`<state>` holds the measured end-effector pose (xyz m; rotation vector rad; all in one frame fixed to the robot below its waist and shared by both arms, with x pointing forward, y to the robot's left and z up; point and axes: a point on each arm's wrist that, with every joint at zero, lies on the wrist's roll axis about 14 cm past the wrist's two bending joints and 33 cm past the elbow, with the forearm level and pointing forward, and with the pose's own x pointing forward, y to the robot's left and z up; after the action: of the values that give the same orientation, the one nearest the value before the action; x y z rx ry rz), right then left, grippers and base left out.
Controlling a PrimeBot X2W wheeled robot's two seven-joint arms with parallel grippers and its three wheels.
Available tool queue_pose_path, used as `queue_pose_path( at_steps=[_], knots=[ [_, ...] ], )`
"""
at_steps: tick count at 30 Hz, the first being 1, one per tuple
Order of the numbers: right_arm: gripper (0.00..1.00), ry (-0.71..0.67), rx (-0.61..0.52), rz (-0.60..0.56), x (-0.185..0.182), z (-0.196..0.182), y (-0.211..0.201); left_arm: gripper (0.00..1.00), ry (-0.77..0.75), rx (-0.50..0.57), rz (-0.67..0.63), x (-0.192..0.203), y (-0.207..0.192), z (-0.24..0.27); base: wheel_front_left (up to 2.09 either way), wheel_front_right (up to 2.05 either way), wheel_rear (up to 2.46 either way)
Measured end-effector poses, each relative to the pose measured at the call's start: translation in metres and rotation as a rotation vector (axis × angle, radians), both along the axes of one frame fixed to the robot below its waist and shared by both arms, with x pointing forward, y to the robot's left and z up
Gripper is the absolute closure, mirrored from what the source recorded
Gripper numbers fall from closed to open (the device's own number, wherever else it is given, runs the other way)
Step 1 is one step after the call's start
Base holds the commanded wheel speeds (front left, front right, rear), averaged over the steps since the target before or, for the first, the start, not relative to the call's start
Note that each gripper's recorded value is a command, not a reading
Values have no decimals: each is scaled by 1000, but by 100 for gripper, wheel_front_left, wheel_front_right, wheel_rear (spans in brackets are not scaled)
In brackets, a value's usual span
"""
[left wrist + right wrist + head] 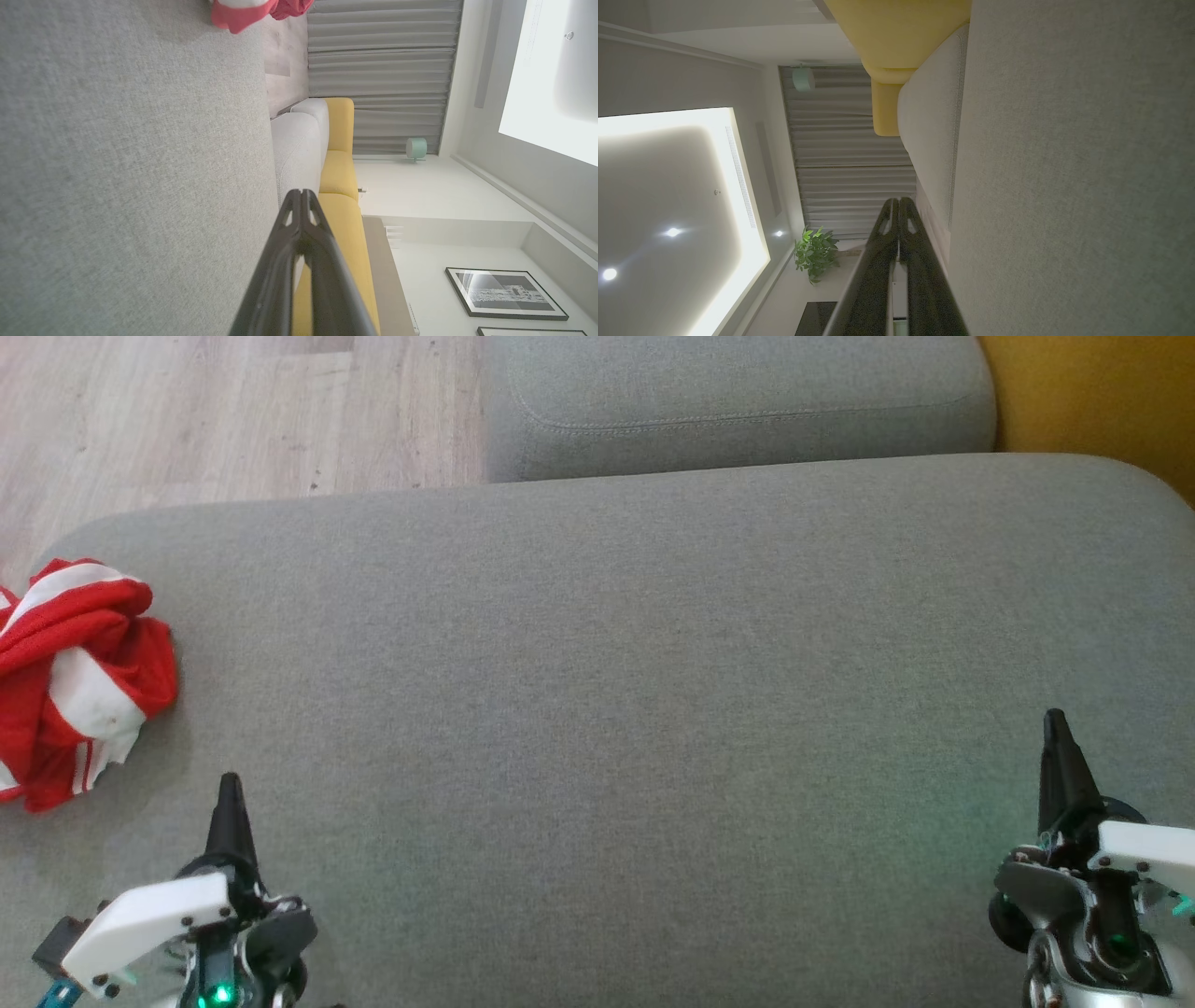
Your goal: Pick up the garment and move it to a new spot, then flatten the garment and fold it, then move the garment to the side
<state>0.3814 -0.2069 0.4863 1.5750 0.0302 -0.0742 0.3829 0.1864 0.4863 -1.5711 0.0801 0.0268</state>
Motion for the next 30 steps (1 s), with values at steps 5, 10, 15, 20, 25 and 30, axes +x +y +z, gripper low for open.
queue_pose_path(
  at_steps=[5,10,15,20,25,30],
  knots=[
    [100,0,0,0,0,0,0,100,0,0,0,0,0,0,0,0,0],
    [100,0,0,0,0,0,0,100,0,0,0,0,0,0,0,0,0],
    [100,0,0,0,0,0,0,100,0,0,0,0,0,0,0,0,0],
    [100,0,0,0,0,0,0,100,0,0,0,0,0,0,0,0,0],
    [100,0,0,0,0,0,0,100,0,0,0,0,0,0,0,0,0],
    [100,0,0,0,0,0,0,100,0,0,0,0,0,0,0,0,0]
  ],
)
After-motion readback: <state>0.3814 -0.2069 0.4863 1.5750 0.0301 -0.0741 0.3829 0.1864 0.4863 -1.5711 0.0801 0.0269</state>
